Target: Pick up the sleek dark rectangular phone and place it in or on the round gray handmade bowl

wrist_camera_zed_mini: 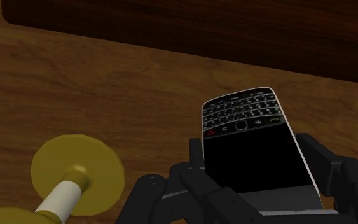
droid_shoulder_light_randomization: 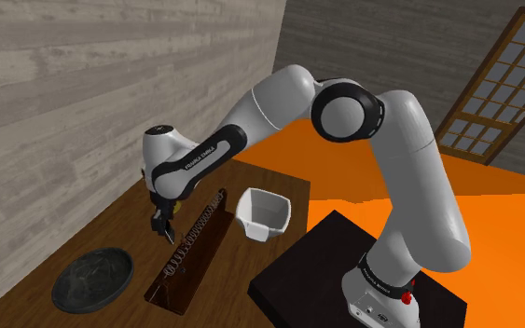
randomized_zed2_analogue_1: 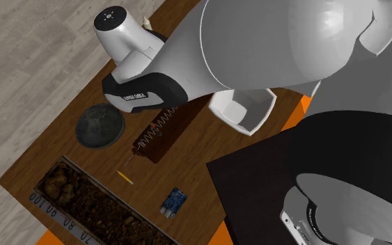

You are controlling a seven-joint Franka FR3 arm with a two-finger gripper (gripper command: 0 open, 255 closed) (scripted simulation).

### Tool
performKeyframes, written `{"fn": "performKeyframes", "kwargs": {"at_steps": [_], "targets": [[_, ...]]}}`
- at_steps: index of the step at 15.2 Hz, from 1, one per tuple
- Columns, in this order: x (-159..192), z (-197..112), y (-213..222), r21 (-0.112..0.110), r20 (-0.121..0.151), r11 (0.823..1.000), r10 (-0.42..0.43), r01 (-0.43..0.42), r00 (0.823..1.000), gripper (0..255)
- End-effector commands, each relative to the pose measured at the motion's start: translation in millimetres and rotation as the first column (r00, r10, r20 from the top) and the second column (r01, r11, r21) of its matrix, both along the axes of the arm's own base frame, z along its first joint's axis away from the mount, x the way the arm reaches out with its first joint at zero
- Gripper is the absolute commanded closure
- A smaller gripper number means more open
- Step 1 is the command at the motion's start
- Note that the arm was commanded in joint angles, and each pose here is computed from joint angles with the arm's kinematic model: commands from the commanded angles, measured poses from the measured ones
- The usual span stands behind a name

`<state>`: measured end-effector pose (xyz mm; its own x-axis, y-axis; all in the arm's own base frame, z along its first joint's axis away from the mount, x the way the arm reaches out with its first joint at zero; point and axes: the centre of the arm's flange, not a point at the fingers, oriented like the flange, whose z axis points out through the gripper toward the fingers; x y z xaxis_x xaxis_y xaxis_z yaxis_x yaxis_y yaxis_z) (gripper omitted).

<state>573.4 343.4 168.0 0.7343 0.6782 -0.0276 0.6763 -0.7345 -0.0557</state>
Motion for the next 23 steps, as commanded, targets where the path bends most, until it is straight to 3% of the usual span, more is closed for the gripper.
{"fn": "performKeyframes", "kwargs": {"at_steps": [1,16,23], "targets": [[0,10,0,0.000,0.000,1.000,0.000,0.000,1.000,255],[0,84,0,0.000,0.000,1.000,0.000,0.000,1.000,255],[-17,86,91,0.000,0.000,1.000,0.000,0.000,1.000,255]]}}
